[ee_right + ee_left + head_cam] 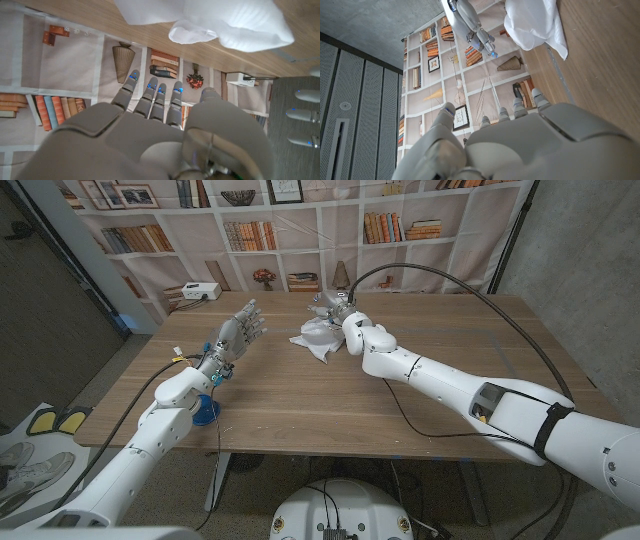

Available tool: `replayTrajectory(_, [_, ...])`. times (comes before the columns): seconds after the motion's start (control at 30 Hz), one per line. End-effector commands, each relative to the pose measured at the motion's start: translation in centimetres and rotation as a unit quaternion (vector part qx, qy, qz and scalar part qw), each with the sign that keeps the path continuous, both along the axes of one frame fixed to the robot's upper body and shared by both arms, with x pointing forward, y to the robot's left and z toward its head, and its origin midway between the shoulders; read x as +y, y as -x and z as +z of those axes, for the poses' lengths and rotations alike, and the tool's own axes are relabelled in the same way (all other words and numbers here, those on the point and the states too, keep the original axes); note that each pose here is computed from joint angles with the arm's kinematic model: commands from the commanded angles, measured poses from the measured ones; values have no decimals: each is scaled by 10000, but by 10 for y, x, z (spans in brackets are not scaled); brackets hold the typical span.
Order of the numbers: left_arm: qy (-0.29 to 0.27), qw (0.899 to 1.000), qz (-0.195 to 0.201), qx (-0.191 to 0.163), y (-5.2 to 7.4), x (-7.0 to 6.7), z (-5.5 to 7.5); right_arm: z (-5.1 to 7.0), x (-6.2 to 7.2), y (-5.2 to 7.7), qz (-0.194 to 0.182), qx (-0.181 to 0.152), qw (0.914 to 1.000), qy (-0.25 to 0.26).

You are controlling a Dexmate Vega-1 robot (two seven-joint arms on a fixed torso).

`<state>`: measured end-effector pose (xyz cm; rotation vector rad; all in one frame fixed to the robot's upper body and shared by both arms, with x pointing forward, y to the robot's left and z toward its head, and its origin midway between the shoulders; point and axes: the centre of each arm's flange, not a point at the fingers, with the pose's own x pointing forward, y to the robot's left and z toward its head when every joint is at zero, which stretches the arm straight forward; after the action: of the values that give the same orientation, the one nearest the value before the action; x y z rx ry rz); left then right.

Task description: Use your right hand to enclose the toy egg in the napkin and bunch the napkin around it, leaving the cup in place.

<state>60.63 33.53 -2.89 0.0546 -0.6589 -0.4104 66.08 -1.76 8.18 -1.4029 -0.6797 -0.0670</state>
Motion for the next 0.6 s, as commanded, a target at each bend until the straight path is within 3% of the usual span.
replayTrajectory(0.03, [-30, 10000, 22, -32, -3, 1, 5, 21, -35, 19, 1386, 267, 9815, -1291])
replayTrajectory(0.23, [-24, 10000, 51, -44, -4, 3, 6, 22, -52, 20, 1943, 628, 9645, -1671])
replayTrajectory(0.6, [-17, 9998, 93, -155, -2, 6, 8, 20, -79, 27, 2586, 1143, 9339, -2190])
